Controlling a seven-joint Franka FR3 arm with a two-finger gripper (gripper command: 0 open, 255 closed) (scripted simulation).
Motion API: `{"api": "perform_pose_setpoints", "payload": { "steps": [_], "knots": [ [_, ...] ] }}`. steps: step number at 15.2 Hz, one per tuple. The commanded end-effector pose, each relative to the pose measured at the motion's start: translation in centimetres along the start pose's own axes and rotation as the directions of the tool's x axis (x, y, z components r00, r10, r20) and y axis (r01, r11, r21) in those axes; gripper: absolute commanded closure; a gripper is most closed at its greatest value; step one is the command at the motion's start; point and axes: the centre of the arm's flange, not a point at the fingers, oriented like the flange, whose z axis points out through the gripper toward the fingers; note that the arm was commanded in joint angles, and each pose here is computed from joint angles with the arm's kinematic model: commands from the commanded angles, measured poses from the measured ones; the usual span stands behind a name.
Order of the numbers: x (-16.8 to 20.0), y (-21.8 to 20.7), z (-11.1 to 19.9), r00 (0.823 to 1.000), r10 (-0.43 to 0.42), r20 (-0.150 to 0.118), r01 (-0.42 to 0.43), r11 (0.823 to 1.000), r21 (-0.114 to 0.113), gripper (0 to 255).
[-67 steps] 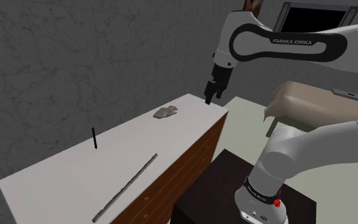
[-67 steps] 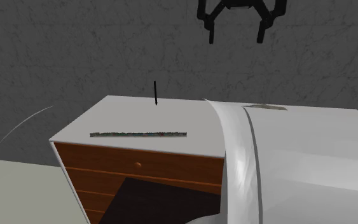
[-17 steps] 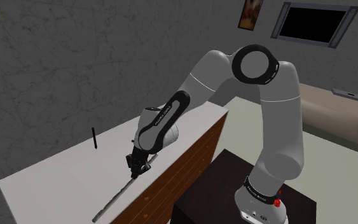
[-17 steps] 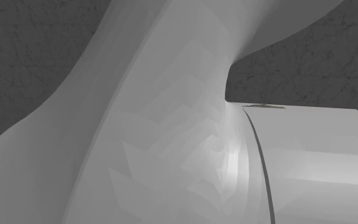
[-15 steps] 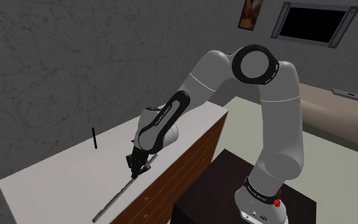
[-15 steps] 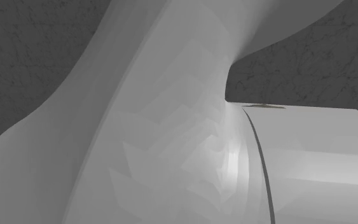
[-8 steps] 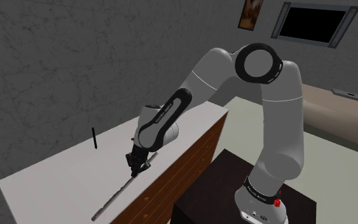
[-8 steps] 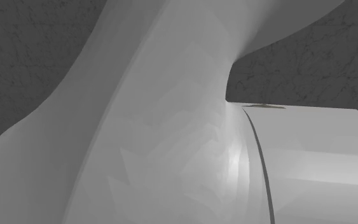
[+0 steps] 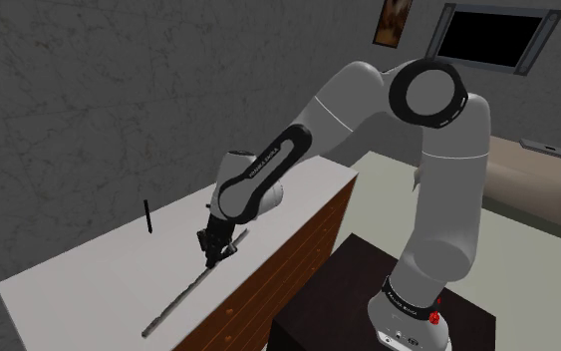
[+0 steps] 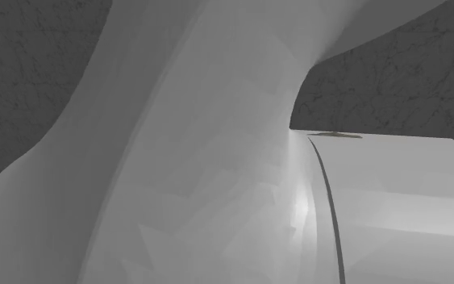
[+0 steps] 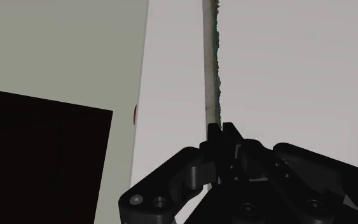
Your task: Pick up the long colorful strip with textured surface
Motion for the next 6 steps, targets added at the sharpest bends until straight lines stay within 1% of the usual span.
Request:
{"api": "perform_pose_setpoints", "payload": {
  "steps": [1, 4, 6],
  "knots": [
    [-0.3, -0.2, -1.0, 1.0, 0.0, 0.0, 0.0, 1.0, 0.0, 255],
    [-0.8, -0.3, -2.5, 1.0, 0.0, 0.0, 0.0, 1.0, 0.0, 255],
    [-0.8, -0.3, -2.6, 1.0, 0.0, 0.0, 0.0, 1.0, 0.0, 255]
  ]
}}
